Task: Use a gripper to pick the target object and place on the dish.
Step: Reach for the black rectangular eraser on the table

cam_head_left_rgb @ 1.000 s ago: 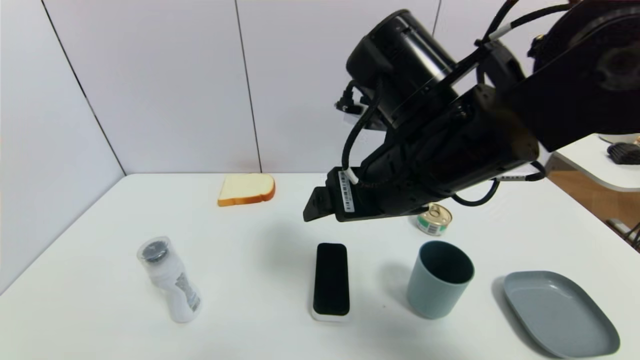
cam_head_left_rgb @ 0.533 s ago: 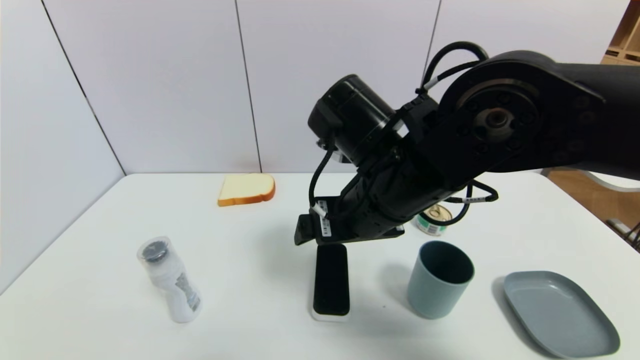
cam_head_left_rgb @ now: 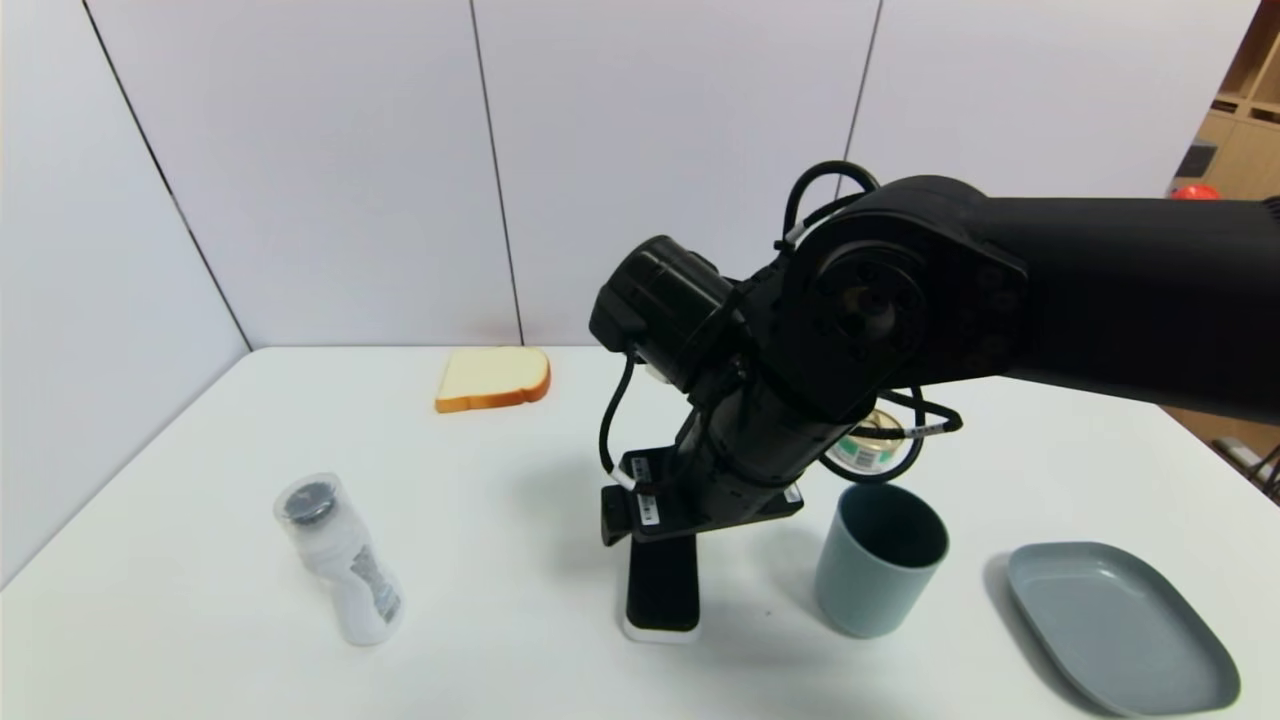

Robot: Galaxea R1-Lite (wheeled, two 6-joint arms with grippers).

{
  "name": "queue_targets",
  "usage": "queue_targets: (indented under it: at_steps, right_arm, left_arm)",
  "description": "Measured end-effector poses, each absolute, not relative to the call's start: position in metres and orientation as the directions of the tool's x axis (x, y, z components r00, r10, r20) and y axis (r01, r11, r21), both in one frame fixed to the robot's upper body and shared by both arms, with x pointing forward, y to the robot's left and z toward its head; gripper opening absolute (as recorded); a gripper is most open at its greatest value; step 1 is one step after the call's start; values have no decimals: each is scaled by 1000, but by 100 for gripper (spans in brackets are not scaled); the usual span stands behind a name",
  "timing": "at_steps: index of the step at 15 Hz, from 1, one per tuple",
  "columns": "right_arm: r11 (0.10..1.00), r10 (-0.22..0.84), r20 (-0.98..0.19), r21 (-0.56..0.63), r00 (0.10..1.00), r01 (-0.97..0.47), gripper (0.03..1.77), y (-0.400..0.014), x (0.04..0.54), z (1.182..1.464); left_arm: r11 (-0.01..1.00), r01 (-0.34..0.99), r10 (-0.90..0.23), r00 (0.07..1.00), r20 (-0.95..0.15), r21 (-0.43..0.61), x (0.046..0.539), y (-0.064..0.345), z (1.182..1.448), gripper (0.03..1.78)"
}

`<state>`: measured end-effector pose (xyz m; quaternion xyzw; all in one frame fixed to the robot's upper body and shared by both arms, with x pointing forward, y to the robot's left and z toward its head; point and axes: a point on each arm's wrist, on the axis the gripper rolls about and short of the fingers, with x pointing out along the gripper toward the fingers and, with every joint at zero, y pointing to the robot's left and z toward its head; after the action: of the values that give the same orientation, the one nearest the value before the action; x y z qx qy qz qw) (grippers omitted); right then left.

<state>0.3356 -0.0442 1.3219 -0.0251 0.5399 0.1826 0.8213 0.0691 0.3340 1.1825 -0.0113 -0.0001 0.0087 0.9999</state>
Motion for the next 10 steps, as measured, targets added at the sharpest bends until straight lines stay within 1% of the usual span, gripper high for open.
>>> queue_targets:
  at_steps: [10]
  right_arm:
    - [935, 229, -923, 120, 309, -333, 171, -30, 342, 1294]
  left_arm:
    - [1000, -17, 17, 1000, 0, -23, 69, 334, 1182, 169]
